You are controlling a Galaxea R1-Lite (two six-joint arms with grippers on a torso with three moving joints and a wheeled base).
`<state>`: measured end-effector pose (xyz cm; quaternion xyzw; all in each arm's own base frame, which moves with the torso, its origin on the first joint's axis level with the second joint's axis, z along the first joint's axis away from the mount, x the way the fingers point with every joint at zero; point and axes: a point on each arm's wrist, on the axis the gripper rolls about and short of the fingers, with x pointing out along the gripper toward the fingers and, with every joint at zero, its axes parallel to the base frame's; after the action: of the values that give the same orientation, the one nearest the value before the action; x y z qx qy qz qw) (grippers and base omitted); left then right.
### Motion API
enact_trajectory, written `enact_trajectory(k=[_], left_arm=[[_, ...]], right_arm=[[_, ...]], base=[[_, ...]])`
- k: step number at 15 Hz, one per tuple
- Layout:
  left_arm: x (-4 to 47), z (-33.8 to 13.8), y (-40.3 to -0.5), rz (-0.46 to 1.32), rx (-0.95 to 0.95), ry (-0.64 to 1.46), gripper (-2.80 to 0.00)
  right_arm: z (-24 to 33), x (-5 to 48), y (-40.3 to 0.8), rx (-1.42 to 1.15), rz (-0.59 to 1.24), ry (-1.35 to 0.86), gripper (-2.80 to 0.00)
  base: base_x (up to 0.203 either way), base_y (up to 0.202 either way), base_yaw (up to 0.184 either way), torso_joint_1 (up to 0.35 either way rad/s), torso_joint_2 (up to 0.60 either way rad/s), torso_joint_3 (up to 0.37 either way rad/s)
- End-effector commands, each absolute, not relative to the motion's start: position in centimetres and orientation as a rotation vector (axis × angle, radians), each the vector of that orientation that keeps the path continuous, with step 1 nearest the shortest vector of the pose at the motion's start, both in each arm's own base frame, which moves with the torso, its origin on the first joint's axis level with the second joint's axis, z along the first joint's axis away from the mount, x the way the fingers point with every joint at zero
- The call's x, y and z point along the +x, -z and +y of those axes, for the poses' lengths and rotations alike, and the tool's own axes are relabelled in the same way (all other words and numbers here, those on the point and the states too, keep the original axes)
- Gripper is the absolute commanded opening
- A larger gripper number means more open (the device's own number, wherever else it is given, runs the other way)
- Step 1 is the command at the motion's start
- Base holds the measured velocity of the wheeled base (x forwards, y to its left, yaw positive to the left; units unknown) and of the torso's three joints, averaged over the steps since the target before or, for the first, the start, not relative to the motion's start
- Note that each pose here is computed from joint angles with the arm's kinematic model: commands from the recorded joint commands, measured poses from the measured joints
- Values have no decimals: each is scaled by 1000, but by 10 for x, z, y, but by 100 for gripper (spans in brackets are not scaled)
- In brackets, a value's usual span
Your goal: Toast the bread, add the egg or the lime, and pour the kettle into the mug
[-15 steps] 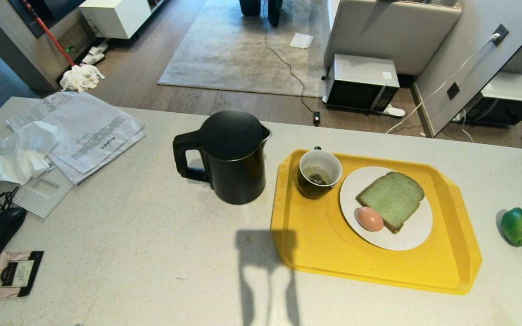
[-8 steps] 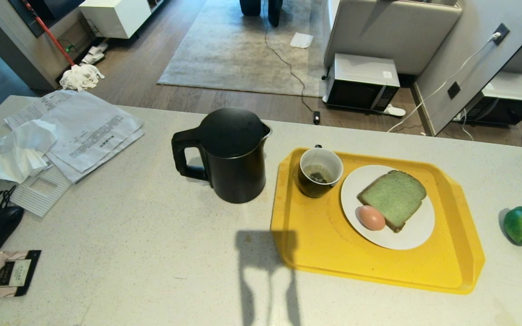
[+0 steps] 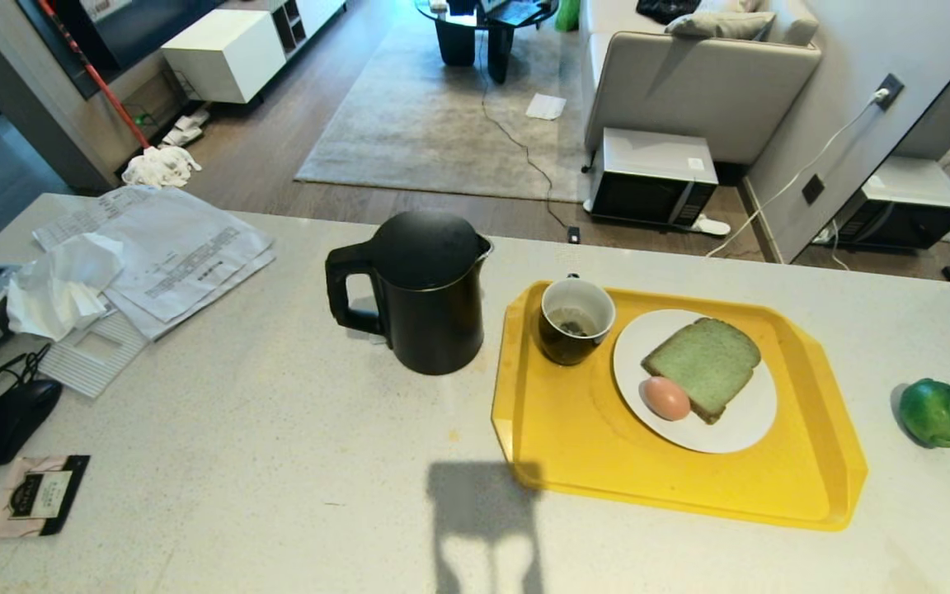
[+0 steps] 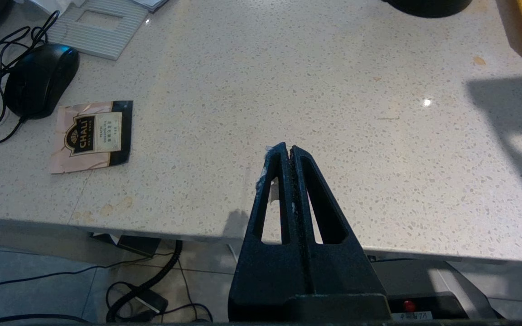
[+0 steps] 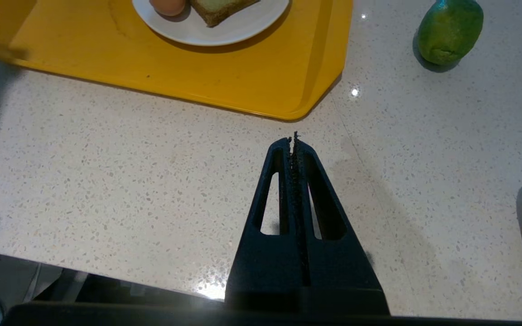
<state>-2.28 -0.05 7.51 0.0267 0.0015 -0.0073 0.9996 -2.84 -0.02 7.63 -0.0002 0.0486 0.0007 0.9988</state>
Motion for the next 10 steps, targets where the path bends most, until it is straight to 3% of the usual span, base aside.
enact_trajectory(k=[1,6,10], left_arm=[[-23,0,-75,4,54,14,-280],[-23,0,-75,4,57,14,-280],[-23,0,-75,4,57,14,-280]], right_arm=[[0,-28,-77,0,97,-2,-280],[0,-28,-76,0,98,-2,-280],[0,-28,-76,0,98,-2,-280]], base=[[0,0,0,-68,124,259],[0,0,0,-81,155,274],[0,0,0,-79,165,131]])
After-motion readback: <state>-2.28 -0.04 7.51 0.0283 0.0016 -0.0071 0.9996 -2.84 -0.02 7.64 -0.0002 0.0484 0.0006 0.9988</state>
